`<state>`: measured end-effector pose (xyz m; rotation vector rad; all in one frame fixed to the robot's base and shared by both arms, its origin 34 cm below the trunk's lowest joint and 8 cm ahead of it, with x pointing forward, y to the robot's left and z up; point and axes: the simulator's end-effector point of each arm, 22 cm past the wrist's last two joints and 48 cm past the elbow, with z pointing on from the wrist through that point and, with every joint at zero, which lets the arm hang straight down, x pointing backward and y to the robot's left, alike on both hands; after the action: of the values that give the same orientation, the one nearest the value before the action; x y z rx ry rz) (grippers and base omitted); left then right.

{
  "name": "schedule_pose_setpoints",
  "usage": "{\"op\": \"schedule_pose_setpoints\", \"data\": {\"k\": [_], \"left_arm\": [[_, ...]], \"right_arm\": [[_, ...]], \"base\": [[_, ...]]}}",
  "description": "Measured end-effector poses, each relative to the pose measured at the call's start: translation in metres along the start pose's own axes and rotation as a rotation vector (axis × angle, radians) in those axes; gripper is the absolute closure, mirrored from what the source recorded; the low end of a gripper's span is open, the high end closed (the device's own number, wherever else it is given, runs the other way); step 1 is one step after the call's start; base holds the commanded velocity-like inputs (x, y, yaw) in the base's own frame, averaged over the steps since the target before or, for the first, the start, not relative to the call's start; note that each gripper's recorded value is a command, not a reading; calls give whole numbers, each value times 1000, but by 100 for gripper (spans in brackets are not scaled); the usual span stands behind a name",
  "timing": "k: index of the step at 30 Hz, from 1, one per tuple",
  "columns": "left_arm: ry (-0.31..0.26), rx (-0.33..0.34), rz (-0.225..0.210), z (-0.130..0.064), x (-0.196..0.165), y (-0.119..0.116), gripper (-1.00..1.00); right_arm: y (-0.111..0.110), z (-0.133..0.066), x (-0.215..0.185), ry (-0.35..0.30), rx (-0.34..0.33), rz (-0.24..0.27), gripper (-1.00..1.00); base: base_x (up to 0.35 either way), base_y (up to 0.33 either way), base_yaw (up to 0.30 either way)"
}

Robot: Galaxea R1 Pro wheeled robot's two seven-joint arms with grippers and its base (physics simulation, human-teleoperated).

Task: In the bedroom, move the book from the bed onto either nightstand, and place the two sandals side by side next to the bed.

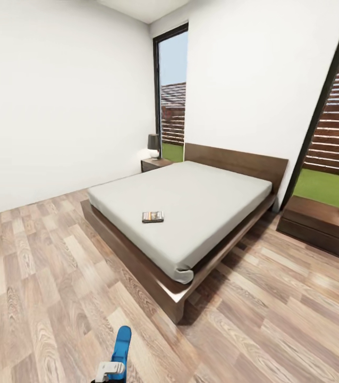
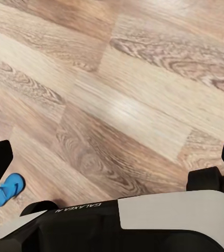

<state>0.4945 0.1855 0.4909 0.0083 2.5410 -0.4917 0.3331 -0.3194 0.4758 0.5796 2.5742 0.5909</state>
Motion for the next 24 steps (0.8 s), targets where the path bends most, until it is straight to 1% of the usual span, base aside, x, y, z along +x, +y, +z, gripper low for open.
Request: {"op": "schedule_pose_setpoints", "data": {"k": [3,7,9,24], "left_arm": [[0,0,0,0,0,0,100],[0,0,0,0,0,0,100],[0,0,0,0,0,0,100],[0,0,0,0,0,0,100]], "right_arm": [[0,0,0,0,0,0,-100],[0,0,0,-1,0,0,-100],[0,0,0,0,0,0,-100],[0,0,0,0,0,0,-100]], "base": [[140,0,293],[272,0,293],[140,0,293],[10,0,293]]}}
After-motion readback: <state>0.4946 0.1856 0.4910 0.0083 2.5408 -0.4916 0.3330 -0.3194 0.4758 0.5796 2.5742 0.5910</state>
